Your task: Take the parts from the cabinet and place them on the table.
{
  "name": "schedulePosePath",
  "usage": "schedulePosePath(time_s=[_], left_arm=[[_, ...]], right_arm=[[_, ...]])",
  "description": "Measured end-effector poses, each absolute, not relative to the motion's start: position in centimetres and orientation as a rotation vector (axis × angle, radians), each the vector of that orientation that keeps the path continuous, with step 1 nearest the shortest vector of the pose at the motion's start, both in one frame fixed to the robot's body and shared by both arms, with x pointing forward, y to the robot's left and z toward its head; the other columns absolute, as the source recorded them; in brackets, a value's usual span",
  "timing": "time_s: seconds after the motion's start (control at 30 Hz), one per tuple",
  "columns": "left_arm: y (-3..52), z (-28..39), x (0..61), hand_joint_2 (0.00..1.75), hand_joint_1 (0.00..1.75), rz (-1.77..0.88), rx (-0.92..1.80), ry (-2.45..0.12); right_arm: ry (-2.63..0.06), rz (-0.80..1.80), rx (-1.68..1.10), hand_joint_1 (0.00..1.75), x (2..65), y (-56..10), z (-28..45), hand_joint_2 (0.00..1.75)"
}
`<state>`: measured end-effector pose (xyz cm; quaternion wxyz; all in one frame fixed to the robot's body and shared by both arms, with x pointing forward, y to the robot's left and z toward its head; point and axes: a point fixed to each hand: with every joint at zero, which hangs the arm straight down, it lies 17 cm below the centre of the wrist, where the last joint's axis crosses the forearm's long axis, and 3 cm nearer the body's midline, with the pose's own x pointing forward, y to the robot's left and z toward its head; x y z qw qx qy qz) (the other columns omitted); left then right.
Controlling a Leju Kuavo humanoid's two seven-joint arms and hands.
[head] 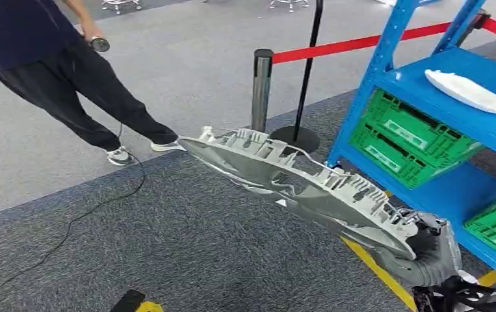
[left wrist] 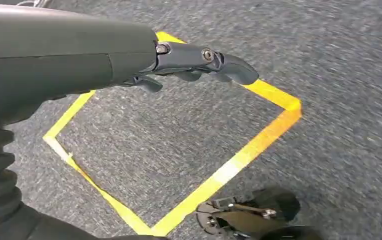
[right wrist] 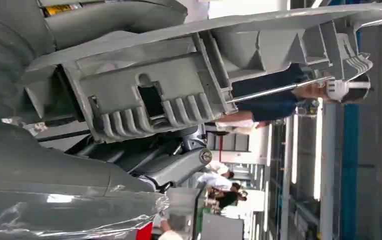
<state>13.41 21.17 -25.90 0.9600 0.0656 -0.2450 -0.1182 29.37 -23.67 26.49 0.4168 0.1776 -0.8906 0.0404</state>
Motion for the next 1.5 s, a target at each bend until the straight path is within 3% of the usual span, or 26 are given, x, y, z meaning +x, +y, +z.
schedulePosePath(time_s=[0.67, 1.03, 1.37, 1.5], left_arm=[[20.8, -26.0, 13.0, 1.75, 0.00, -0.186, 0.096, -0.473], [25.3, -26.3, 12.9, 1.75, 0.00, -0.038, 0.223, -0.452], [23.4, -24.8, 16.7, 1.75, 0.00, -0.001, 0.179, -0.586], [23.1, -25.9, 13.7, 1.75, 0.00, 0.091, 0.193, -0.450]], right_arm=[[-2.236, 0.107, 0.453, 1.75, 29.5, -23.5, 26.6, 1.75], [-2.251, 0.072, 0.448, 1.75, 28.1, -23.6, 26.6, 1.75], [-2.248, 0.046, 0.458, 1.75, 29.2, -25.3, 27.0, 1.75], [-2.202, 0.101, 0.373, 1.75, 28.6, -25.9, 25.9, 1.75]])
